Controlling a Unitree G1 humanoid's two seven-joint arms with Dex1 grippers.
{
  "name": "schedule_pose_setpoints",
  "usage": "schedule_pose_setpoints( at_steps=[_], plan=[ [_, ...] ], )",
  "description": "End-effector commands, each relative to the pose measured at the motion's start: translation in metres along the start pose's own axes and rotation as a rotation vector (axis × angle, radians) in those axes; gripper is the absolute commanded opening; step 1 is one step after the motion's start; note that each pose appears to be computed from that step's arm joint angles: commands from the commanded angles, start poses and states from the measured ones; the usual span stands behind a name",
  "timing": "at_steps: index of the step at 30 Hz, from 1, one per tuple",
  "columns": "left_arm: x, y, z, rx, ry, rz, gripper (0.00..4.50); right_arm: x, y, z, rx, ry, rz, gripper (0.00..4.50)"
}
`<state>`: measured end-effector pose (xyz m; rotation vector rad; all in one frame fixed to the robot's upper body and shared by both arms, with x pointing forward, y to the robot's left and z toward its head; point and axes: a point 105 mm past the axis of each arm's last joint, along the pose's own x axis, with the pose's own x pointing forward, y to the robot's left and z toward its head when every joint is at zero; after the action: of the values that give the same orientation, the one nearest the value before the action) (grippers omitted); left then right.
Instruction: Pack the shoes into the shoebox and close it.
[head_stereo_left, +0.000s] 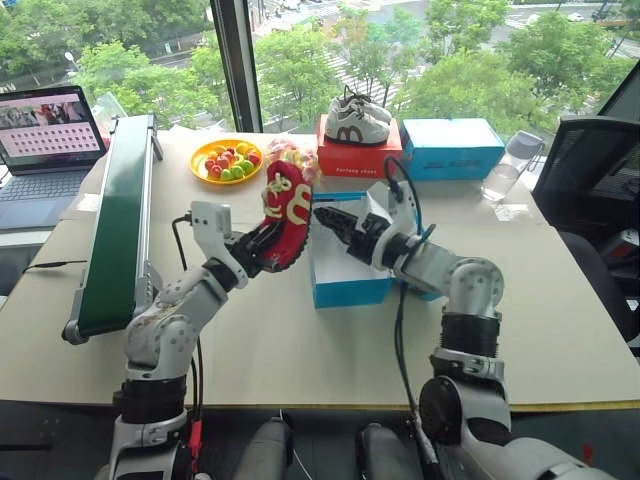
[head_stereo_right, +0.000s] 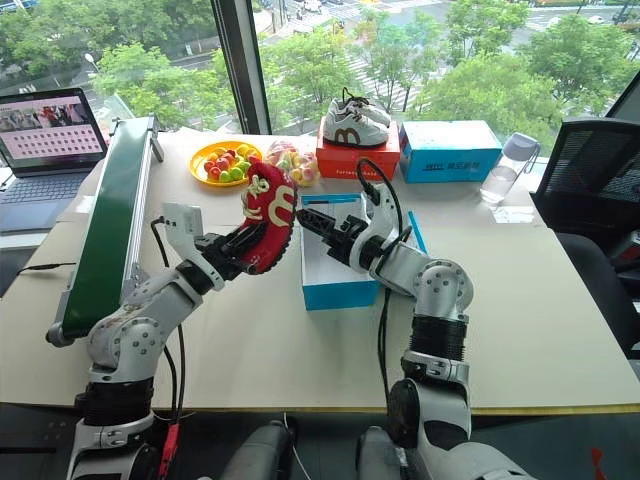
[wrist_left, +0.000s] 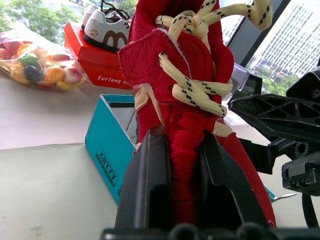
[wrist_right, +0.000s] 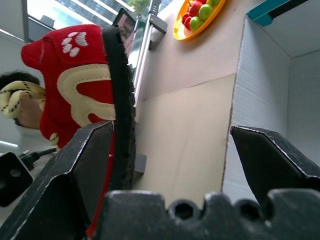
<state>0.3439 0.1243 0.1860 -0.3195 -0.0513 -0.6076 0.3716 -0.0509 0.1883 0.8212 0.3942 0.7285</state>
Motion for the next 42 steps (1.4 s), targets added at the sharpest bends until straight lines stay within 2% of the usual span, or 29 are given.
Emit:
schedule_pose_setpoints(
  at_steps=[1, 5, 13, 19, 22, 29, 38, 42],
  plan=[
    [0.003, -0.014, 0.017, 0.031, -0.056, -0.05, 0.17, -0.003, 0.019, 0.012, -0.001, -0.034, 0.051, 4.5],
    [0.003, -0.014, 0.019, 0.028, -0.062, -0.052, 0.17, -0.001, 0.023, 0.012, 0.01, -0.034, 0.057, 4.5],
    [0.007, -0.02, 0.019, -0.01, -0.074, -0.072, 0.17, 0.011, 0.041, -0.008, 0.037, 0.002, 0.105, 4.5],
    [0.009, -0.028, 0.019, -0.046, -0.085, -0.088, 0.17, 0.013, 0.041, -0.01, 0.043, -0.006, 0.099, 4.5],
    [0.01, -0.028, 0.018, -0.048, -0.08, -0.089, 0.17, 0.012, 0.04, -0.007, 0.039, -0.017, 0.094, 3.81],
    [0.011, -0.027, 0.016, -0.049, -0.074, -0.087, 0.17, 0.013, 0.048, -0.007, 0.056, -0.017, 0.132, 1.52],
    [0.015, -0.029, 0.009, -0.039, -0.053, -0.08, 0.17, 0.013, 0.059, -0.012, 0.138, -0.015, 0.18, 1.52],
    [0.016, -0.031, 0.009, -0.038, -0.052, -0.087, 0.17, 0.01, 0.062, -0.01, 0.15, -0.045, 0.177, 0.5]
  ],
)
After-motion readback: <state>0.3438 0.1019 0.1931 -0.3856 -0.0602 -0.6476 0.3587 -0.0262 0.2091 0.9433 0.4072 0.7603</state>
